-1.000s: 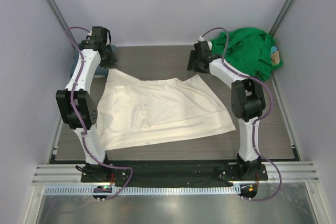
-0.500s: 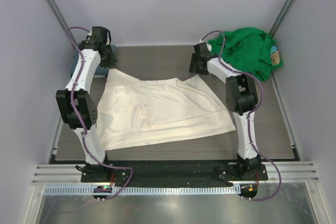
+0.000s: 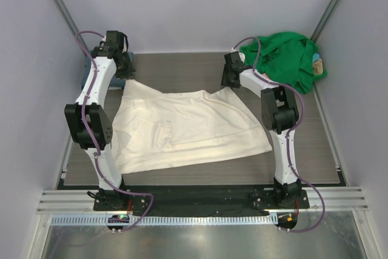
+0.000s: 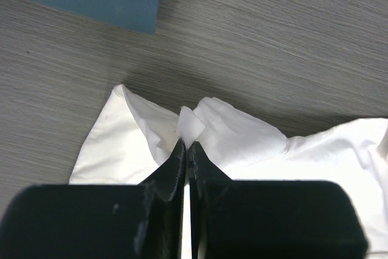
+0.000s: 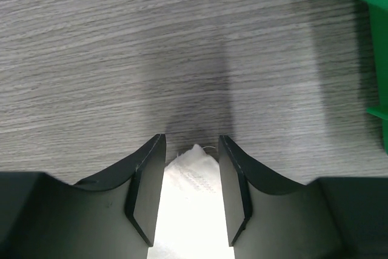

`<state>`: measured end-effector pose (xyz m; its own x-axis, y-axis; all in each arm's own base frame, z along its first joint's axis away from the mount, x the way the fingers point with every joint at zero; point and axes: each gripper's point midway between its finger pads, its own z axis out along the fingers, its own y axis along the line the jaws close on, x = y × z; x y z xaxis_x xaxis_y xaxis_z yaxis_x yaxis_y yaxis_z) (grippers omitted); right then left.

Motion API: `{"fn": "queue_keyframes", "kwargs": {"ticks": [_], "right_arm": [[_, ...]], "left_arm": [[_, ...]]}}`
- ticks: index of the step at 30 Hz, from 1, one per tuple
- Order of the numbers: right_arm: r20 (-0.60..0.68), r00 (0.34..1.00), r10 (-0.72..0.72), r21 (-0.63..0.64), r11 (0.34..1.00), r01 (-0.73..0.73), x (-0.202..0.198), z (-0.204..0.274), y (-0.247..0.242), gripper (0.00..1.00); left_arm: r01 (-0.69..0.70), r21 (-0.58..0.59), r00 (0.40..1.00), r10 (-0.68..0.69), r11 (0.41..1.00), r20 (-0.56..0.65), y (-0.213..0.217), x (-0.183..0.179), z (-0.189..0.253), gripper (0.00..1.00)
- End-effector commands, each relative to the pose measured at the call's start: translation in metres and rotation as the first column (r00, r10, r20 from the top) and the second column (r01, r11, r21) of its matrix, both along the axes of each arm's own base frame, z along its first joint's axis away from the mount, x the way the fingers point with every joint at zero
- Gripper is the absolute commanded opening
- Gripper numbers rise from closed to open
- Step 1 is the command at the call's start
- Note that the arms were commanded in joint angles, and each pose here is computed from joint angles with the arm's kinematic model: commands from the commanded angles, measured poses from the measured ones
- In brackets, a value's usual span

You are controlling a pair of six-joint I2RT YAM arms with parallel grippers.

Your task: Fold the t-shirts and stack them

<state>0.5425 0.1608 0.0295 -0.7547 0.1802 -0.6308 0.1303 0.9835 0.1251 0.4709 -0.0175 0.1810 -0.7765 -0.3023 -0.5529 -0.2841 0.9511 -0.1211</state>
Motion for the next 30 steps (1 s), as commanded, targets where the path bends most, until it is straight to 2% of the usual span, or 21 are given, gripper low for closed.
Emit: {"fn": "queue_keyframes", "kwargs": {"ticks": [1, 9, 10, 13, 16, 20, 26, 30], "right_arm": [[-0.036, 0.999, -0.029, -0.016, 0.999, 0.028, -0.016, -0.005, -0.009, 0.44], [-0.056, 0.998, -0.026, -0.019, 0.999, 0.025, -0.022, -0.016, -0.01, 0.21], [-0.06, 0.998, -0.023, -0.019, 1.0, 0.022, -0.022, -0.019, -0.01, 0.14], [-0.059, 0.998, -0.023, -0.021, 1.0, 0.022, -0.021, -0.02, -0.01, 0.01], [-0.049, 0.999, -0.023, -0.018, 1.0, 0.023, -0.019, -0.016, -0.01, 0.01], [0.014, 0.999, -0.036, 0.01, 0.999, 0.036, -0.005, 0.016, -0.013, 0.01], [0.124, 0.985, -0.116, 0.081, 0.991, 0.106, 0.024, 0.076, -0.048, 0.01], [0.144, 0.978, -0.148, 0.132, 0.983, 0.129, 0.03, 0.094, -0.066, 0.01]], "left_arm": [[0.012, -0.001, 1.0, -0.012, 1.0, 0.012, -0.001, 0.001, 0.005, 0.0], [0.011, 0.001, 1.0, -0.011, 1.0, 0.006, -0.001, 0.002, 0.003, 0.0], [0.012, -0.001, 1.0, -0.012, 1.0, 0.006, -0.001, 0.002, 0.003, 0.0], [0.013, 0.002, 1.0, -0.013, 1.0, 0.001, -0.001, 0.001, 0.001, 0.0], [0.016, -0.003, 1.0, -0.016, 1.0, -0.004, -0.002, 0.003, -0.003, 0.0], [0.047, -0.061, 0.999, -0.046, 0.997, 0.014, -0.015, 0.008, -0.003, 0.0], [0.066, -0.137, 0.998, -0.066, 0.988, 0.009, -0.031, 0.026, -0.008, 0.0], [0.066, -0.143, 0.998, -0.066, 0.988, 0.008, -0.032, 0.033, -0.003, 0.0]]}}
